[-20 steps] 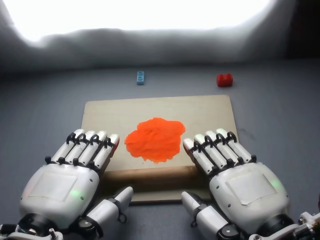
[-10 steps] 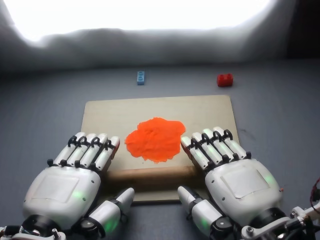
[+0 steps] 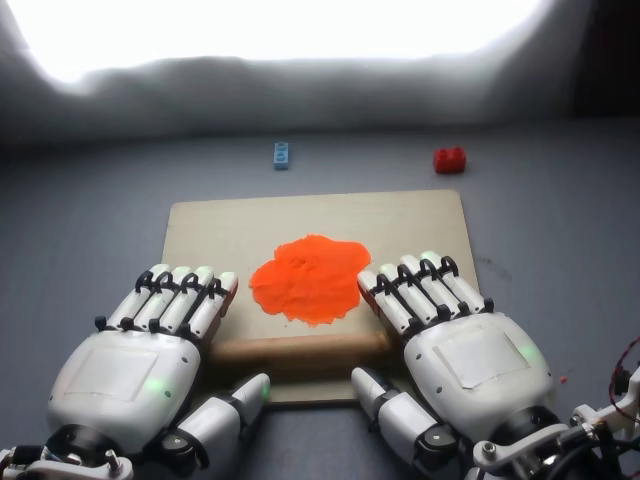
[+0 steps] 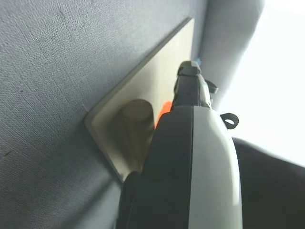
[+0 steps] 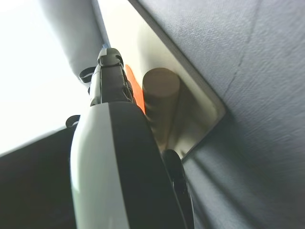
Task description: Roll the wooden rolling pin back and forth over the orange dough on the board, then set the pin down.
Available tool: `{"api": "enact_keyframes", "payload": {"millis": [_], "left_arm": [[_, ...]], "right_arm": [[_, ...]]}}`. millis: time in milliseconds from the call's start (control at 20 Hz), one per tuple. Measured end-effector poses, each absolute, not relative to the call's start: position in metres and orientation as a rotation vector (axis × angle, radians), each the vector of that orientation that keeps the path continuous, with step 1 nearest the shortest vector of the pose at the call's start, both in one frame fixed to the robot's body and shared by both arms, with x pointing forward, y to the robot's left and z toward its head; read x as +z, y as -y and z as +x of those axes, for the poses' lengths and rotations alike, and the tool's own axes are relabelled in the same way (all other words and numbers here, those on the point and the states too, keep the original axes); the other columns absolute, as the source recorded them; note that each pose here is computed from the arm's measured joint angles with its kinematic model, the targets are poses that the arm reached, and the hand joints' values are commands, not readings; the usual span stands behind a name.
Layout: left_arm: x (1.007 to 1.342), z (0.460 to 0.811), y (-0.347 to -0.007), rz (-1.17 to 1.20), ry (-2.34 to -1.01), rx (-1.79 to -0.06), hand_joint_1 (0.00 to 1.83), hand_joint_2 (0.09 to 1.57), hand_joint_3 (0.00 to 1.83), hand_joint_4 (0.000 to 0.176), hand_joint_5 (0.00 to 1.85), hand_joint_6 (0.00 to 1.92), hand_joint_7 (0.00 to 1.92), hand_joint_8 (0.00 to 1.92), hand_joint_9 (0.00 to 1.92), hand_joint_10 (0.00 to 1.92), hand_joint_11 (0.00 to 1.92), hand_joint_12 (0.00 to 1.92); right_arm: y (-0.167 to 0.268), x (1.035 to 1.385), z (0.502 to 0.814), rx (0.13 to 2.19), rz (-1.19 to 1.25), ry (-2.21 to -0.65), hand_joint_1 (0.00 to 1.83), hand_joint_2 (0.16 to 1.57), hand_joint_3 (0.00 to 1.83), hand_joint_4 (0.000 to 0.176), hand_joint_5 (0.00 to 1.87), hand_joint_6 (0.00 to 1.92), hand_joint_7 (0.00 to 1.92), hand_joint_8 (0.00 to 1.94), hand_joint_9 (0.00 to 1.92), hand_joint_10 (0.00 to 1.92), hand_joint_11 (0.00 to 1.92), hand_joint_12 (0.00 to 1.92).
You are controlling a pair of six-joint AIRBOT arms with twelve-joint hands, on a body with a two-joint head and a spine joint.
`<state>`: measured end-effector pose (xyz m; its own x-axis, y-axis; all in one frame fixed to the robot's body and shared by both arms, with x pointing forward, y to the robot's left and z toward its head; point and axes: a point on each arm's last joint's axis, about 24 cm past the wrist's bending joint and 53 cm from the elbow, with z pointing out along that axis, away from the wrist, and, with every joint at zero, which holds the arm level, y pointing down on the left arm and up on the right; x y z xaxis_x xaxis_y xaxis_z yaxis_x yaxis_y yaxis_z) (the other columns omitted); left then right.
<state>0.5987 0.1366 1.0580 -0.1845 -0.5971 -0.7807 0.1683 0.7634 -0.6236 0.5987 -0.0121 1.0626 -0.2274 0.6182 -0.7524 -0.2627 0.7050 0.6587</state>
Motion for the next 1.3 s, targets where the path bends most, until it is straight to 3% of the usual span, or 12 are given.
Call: {"api": "enact_keyframes", "payload": {"millis": [200, 550, 1300], "left_arm": [[1.056, 0.598, -0.134, -0.349, -1.627, -0.715, 0.0, 1.45, 0.03, 0.0, 0.0, 0.0, 0.0, 0.0, 0.0, 0.0, 0.0, 0.0], [1.055, 0.602, -0.131, -0.372, -1.628, -0.718, 0.0, 1.53, 0.06, 0.0, 0.0, 0.0, 0.0, 0.0, 0.0, 0.0, 0.0, 0.0], [1.064, 0.629, -0.134, -0.385, -1.606, -0.724, 0.0, 1.52, 0.04, 0.0, 0.0, 0.0, 0.0, 0.0, 0.0, 0.0, 0.0, 0.0]], "right_arm": [[0.013, 1.06, 0.605, 0.826, 0.294, -1.595, 0.0, 1.43, 0.0, 0.0, 0.06, 0.0, 0.02, 0.0, 0.0, 0.0, 0.0, 0.0], [0.015, 1.06, 0.612, 0.816, 0.288, -1.577, 0.0, 1.56, 0.04, 0.0, 0.09, 0.01, 0.06, 0.01, 0.02, 0.01, 0.0, 0.0], [0.02, 1.064, 0.624, 0.799, 0.296, -1.556, 0.0, 1.56, 0.02, 0.0, 0.03, 0.0, 0.0, 0.0, 0.0, 0.0, 0.0, 0.0]]}}
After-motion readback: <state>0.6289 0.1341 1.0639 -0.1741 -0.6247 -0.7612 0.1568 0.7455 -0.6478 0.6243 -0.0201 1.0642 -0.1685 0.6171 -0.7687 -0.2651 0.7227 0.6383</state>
